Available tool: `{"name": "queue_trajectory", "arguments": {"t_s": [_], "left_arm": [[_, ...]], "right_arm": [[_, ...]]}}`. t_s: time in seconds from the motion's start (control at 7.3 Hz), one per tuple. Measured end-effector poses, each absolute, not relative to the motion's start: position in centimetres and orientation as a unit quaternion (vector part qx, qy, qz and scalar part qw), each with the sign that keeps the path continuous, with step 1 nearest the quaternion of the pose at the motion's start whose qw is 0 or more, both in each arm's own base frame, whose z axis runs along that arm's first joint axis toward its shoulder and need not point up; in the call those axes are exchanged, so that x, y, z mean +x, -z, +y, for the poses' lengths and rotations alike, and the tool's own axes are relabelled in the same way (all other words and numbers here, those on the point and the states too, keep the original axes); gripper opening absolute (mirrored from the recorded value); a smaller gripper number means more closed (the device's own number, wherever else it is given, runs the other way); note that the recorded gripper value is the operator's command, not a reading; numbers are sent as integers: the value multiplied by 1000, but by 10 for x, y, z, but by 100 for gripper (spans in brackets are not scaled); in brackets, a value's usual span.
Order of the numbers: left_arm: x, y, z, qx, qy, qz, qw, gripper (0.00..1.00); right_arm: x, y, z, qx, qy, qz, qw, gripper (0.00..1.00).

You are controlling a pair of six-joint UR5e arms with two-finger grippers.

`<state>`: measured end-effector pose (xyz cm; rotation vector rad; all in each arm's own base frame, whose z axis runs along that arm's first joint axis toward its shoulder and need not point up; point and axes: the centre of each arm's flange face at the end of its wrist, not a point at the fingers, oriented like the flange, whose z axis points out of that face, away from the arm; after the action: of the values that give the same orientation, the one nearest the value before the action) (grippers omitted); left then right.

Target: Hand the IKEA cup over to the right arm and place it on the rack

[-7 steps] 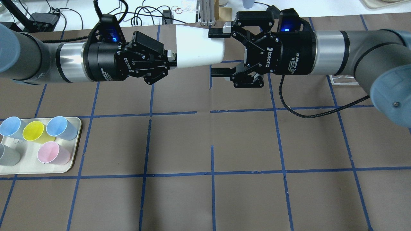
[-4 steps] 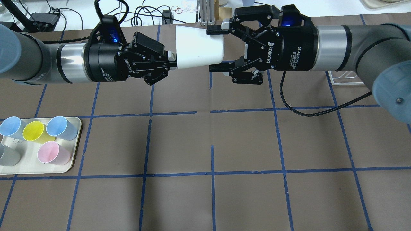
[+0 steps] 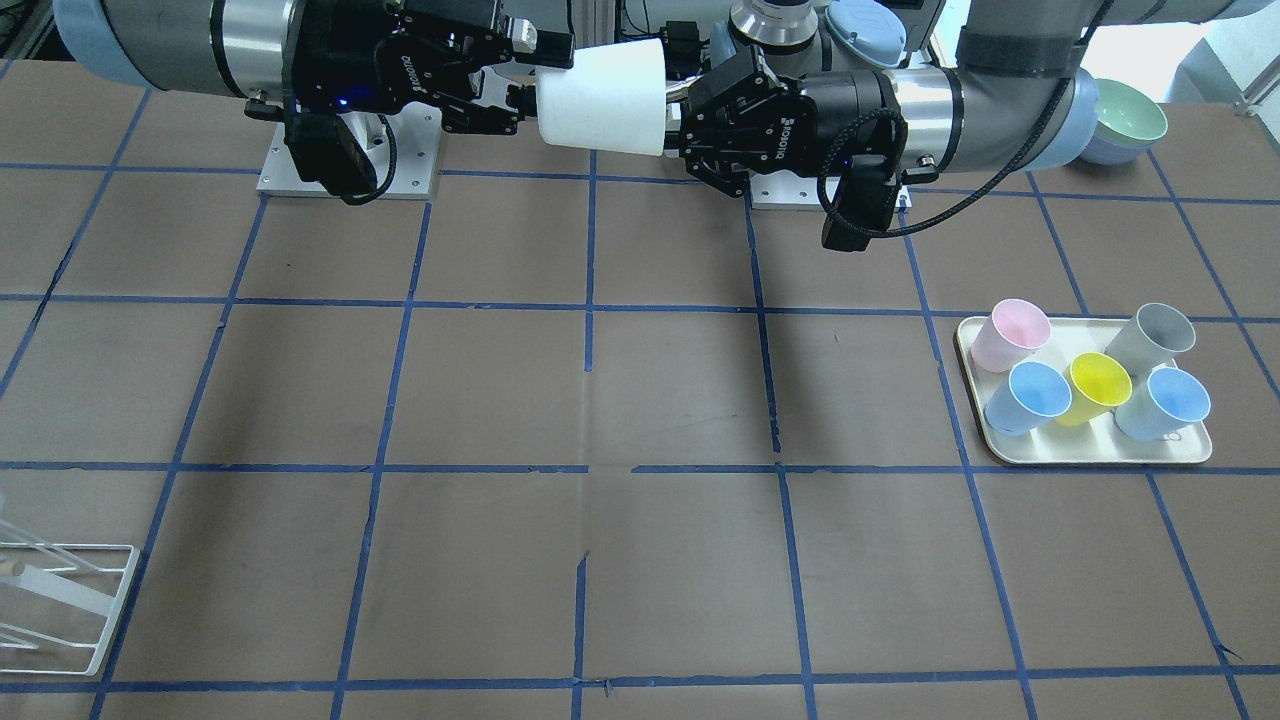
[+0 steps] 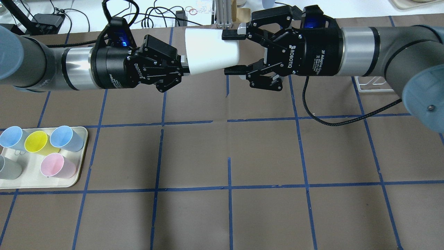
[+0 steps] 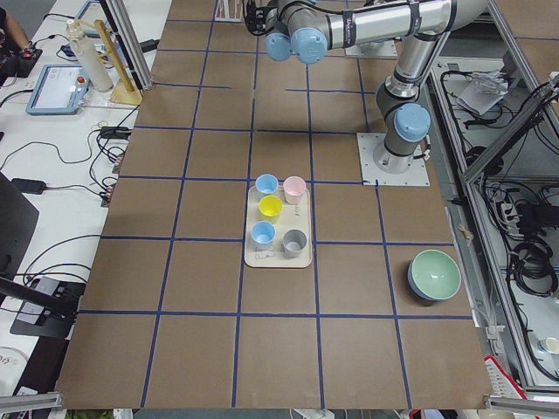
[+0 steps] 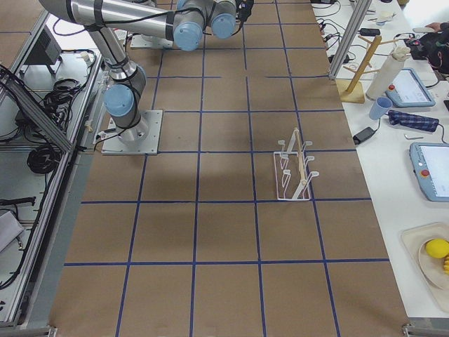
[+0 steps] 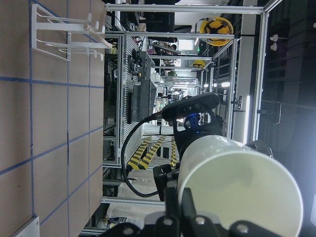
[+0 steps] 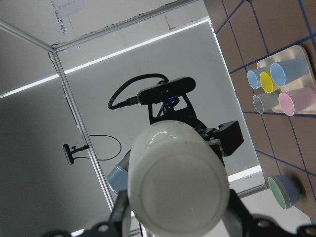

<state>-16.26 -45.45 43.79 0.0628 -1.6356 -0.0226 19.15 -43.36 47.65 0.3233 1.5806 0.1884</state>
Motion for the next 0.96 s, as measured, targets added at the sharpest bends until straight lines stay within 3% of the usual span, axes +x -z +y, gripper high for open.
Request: {"name": "queue_trajectory", "arguments": {"t_s": [0.14,0.96], "left_arm": [[-163,-437,-455,29,11,-729,683,95],[-159,-445,-456,25,6,-732,681,99]], "right_arm": [[191,-477,-434,144,-83,706,688,0],[164,-493,-446,153,-51,708,687,0]]}}
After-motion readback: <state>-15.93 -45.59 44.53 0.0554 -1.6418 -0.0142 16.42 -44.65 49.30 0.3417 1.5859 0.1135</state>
